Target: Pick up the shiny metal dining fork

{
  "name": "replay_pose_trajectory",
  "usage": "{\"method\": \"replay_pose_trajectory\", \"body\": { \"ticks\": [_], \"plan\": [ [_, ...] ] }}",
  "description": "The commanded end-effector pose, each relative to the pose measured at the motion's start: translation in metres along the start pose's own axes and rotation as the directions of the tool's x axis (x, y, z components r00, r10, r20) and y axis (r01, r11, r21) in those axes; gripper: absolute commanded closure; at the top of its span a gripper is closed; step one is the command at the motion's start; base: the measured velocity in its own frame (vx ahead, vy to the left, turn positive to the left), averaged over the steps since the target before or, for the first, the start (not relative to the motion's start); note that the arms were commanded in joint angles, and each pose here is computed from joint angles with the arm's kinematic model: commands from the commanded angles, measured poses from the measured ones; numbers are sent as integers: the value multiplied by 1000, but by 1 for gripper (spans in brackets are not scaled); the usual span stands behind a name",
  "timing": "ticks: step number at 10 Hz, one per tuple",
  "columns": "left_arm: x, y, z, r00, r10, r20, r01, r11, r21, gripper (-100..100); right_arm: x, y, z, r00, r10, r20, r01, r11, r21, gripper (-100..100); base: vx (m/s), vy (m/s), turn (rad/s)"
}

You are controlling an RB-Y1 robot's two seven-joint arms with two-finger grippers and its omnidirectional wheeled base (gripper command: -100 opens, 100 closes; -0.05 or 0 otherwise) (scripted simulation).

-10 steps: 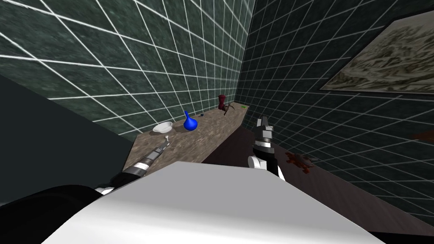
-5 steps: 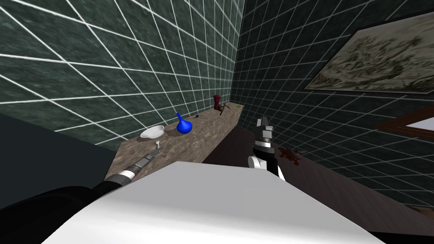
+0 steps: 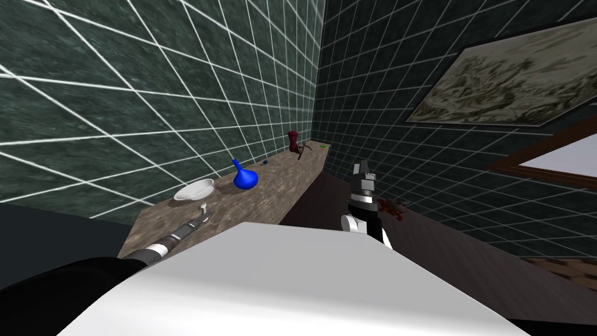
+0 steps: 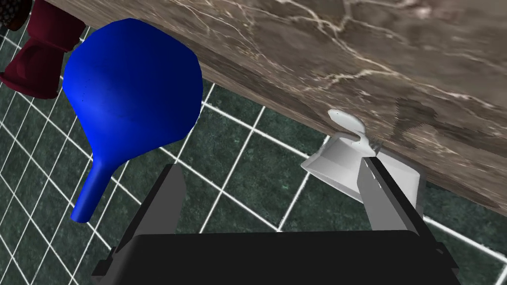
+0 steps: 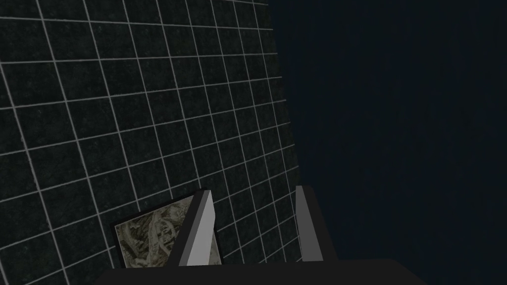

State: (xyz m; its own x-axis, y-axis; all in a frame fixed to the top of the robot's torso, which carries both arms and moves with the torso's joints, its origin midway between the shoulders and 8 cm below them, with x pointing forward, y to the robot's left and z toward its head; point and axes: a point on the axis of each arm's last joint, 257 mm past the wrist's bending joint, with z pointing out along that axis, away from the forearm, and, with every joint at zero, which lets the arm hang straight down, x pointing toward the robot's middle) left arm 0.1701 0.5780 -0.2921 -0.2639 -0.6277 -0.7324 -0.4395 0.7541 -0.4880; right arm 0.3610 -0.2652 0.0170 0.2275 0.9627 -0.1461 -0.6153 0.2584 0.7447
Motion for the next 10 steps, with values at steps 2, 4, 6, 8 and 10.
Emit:
{"method": "replay_pose_trajectory", "body": {
  "ticks": [2,4,6,8,10],
  "plan": [
    [-1,27,-7,1000,16,-15,-16,998,-57,-100,0,0,0,1000,0,0,0,1000,0,0,49,6,-82],
    [-6,63,-20,999,35,-34,-40,989,-143,-100,0,0,0,1000,0,0,0,1000,0,0,57,8,-136],
    [-9,79,-26,998,42,-43,-50,982,-182,-100,0,0,0,1000,0,0,0,1000,0,0,55,12,-83],
    [-11,94,-32,998,48,-50,-57,974,-218,-100,0,0,0,1000,0,0,0,1000,0,0,63,23,-84],
    [-16,131,-50,996,55,-66,-73,948,-309,-100,0,0,0,1000,0,0,0,1000,0,0,72,24,-170]
  ]
}}
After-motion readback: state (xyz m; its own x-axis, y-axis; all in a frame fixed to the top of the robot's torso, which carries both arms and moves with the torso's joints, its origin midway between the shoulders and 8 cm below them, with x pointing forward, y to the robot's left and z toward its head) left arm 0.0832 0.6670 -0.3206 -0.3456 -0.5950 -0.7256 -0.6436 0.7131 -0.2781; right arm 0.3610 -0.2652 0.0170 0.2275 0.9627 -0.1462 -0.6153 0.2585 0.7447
